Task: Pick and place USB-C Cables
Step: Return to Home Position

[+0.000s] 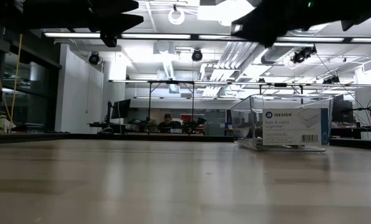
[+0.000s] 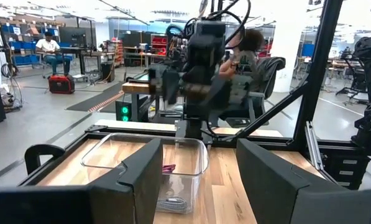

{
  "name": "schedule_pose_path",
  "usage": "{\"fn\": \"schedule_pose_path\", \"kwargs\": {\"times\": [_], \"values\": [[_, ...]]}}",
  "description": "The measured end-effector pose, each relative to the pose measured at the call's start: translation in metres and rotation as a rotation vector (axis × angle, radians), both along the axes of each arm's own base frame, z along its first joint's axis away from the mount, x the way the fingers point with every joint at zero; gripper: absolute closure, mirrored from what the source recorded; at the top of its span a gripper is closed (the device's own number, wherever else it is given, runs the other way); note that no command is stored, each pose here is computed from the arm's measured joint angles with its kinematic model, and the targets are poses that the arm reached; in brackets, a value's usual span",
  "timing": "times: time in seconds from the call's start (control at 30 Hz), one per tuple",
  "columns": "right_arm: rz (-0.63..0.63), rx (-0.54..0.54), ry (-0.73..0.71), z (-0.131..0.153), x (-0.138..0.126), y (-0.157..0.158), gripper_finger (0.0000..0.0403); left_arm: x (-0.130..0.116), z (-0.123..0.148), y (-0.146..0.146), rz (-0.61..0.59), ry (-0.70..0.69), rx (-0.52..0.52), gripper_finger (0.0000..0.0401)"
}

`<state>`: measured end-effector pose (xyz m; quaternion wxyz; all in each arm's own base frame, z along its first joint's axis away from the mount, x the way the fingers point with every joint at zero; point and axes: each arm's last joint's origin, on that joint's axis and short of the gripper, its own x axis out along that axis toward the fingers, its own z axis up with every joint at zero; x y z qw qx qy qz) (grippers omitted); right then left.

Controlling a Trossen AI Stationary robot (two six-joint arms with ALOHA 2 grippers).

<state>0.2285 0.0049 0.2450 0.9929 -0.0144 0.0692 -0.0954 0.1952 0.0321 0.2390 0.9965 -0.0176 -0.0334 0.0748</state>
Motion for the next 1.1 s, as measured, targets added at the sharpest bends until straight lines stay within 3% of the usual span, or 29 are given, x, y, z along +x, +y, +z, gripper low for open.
{"fn": "schedule_pose_path", "kwargs": {"times": [0.17, 0.87, 1.0, 1.1], "values": [[0.061, -0.038, -0.146, 0.017, -0.002, 0.009, 0.0164, 0.0, 0.0, 0.0, 0.0, 0.0, 0.0, 0.0217], [0.069, -0.04, -0.13, 0.015, -0.002, 0.011, 0.0164, 0.0, -0.003, 0.0, -0.013, 0.031, -0.005, 0.0219], [0.07, -0.04, -0.118, 0.014, -0.002, 0.011, 0.0164, -0.01, 0.004, 0.002, 0.009, 0.036, -0.033, 0.0245], [0.07, -0.041, -0.104, 0.013, -0.002, 0.011, 0.0164, -0.026, 0.01, 0.004, 0.038, 0.058, -0.021, 0.0285]]}}
